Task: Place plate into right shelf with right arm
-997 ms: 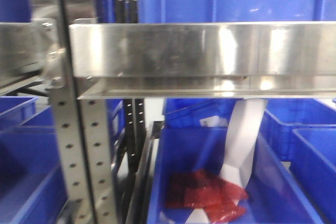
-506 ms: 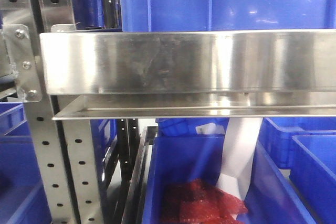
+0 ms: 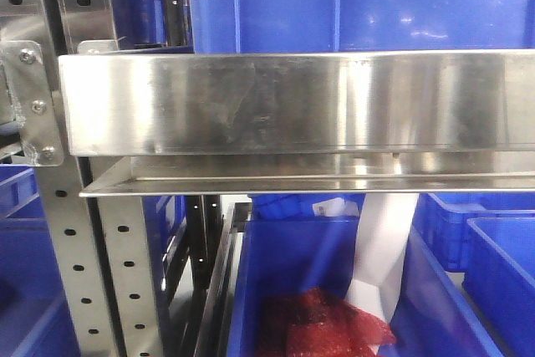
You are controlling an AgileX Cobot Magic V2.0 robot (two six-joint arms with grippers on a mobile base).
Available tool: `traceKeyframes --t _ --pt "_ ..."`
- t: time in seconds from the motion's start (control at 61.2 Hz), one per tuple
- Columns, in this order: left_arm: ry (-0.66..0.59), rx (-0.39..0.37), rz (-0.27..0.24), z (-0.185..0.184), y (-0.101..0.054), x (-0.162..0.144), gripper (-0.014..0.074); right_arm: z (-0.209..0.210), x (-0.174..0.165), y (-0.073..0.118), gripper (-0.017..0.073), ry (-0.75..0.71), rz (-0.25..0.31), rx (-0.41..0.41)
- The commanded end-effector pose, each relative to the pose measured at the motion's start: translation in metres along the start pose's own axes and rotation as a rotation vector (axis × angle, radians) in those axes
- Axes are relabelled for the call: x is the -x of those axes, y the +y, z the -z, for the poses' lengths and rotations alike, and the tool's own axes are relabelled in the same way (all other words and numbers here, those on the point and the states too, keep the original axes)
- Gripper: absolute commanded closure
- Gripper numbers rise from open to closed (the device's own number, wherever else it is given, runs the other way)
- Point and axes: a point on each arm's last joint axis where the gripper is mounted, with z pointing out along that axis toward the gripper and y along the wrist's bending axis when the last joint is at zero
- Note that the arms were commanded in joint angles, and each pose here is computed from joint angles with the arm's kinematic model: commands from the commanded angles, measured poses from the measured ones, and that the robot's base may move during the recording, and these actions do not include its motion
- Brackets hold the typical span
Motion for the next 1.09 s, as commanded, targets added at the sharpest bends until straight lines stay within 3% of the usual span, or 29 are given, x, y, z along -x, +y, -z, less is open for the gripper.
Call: traceKeyframes --t 0.0,0.114,0.278,0.457,0.604,0.801,1.078 --pt "-0.090 -0.011 0.006 0.001 -0.001 0.007 0.0641 -0.002 0.040 0.007 0.0505 -0.169 0.013 0.042" --pt "-0.090 -0.011 0.006 0.001 -0.001 0.007 0.0641 -0.016 0.079 0.013 0.0505 -0.199 0.012 0.038" --pt "-0.090 -0.011 0.006 0.001 -0.001 0.007 0.0641 -0.067 0.121 0.019 0.0505 -0.113 0.034 -0.013" --pt "-0.090 -0.011 0.006 0.001 -0.001 0.007 0.0641 -0.129 0.137 0.017 0.0505 0.045 0.099 -0.123" --pt "-0.090 -0.011 0.006 0.001 -0.001 0.007 0.0641 -0.182 0.131 0.009 0.0505 0.135 0.116 -0.193" --pt "-0.090 -0.011 0.006 0.001 -0.001 0.007 0.0641 -0.251 0.086 -0.016 0.0505 0.282 0.134 -0.276" --pt "-0.090 -0.011 0.006 0.001 -0.001 0.007 0.0641 -0.299 0.032 -0.033 0.0505 0.436 0.142 -0.309"
